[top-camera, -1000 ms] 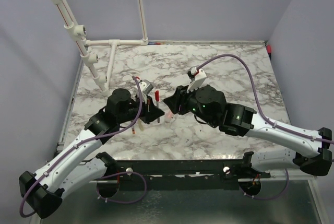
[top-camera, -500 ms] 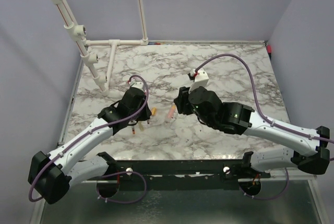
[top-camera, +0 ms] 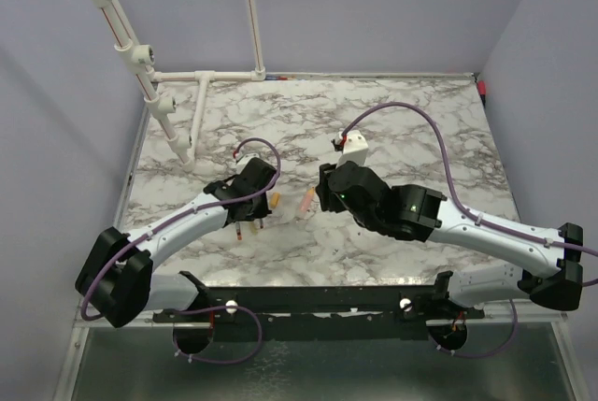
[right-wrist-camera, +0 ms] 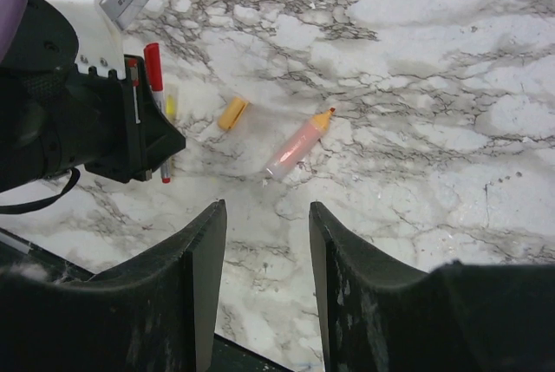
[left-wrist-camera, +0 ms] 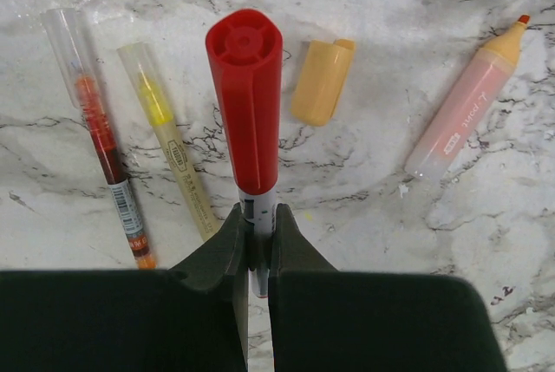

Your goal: Insert the pens into the pen caps

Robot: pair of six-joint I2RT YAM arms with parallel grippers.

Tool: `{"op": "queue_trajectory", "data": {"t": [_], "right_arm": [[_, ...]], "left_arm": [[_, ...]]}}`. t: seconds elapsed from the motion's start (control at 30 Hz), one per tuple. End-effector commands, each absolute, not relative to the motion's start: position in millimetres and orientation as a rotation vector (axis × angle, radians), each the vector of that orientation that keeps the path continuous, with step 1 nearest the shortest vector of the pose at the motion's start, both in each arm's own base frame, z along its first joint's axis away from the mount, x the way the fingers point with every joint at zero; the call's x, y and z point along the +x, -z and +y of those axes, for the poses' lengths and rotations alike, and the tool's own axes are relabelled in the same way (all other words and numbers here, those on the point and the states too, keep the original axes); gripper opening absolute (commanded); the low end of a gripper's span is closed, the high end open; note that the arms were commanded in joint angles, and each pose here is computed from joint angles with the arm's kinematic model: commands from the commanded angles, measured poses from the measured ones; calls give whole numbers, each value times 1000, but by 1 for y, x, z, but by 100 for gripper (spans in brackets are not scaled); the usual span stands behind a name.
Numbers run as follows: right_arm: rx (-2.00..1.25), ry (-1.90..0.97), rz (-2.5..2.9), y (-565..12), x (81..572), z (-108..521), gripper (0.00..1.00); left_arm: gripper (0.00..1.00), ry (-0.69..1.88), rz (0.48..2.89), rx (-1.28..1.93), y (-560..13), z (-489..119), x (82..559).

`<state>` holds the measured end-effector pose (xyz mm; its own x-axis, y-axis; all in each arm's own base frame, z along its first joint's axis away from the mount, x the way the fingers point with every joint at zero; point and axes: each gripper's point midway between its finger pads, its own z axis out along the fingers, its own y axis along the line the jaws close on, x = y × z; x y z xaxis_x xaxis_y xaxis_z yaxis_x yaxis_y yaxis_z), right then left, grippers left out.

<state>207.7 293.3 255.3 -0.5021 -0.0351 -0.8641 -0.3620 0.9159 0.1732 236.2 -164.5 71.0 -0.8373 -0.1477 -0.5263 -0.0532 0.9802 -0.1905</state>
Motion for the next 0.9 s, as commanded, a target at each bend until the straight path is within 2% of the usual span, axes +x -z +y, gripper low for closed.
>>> {"op": "queue_trajectory", "data": {"t": [0.0, 0.2, 0.57, 0.87], "right_arm": [[-269, -362, 2095, -243, 205, 280, 47], [-266, -362, 2100, -240, 203, 277, 47], [-276, -351, 2123, -230, 200, 273, 48], [-288, -342, 2130, -225, 200, 275, 48]], "left_arm": [[0, 165, 2548, -221, -68, -162, 248], [0, 138, 2590, -236, -51, -164, 247], [16, 57, 2620, -275, -28, -154, 243], [25, 20, 2616, -290, -23, -144, 239]]}}
